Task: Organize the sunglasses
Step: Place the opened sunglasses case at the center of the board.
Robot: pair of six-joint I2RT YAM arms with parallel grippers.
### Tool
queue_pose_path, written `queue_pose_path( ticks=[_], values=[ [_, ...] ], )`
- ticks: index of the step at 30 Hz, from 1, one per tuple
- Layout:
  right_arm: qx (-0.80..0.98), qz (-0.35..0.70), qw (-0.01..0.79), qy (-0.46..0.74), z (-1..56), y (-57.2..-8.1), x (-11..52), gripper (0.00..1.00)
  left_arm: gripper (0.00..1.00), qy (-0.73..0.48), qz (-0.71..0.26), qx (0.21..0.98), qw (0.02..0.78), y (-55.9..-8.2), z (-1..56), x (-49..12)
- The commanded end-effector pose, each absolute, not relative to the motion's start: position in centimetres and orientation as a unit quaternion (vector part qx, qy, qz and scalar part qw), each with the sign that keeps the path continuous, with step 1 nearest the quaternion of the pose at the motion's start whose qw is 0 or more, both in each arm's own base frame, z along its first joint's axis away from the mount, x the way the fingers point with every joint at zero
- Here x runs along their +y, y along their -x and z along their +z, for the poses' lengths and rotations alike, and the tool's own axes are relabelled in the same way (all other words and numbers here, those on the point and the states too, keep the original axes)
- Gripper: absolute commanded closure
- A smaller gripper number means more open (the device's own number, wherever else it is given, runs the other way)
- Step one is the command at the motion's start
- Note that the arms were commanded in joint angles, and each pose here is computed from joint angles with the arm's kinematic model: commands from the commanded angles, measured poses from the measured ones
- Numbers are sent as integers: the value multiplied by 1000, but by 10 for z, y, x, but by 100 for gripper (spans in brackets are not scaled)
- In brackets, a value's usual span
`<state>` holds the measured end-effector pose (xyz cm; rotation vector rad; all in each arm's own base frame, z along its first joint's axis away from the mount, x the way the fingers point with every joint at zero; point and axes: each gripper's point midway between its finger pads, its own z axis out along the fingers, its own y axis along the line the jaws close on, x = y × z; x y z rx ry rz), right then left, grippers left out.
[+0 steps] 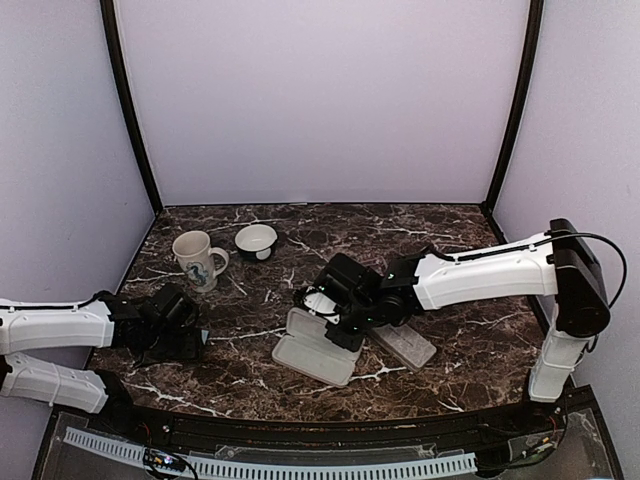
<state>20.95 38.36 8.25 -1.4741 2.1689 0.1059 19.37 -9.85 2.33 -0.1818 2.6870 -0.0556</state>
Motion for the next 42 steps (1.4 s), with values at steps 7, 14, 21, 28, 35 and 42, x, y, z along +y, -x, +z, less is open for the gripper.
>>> queue_pose_path(
  ticks=[7,14,21,28,35,42],
  values=[
    [785,-18,261,561,82,-218,374,85,48,48,-19,977,208,-191,13,-107],
    [779,-40,261,568,77,-223,371,76,65,31,-27,977,208,-192,15,-116],
    [780,-31,268,564,82,-223,373,65,82,6,-46,978,202,-190,17,-138],
    [780,-5,284,558,98,-220,377,60,90,-49,-96,978,177,-179,20,-191],
    [787,54,297,538,118,-221,376,55,84,-147,-174,958,173,-170,42,-273],
    [786,135,318,513,145,-218,380,53,55,-177,-213,944,178,-169,56,-297]
  ],
)
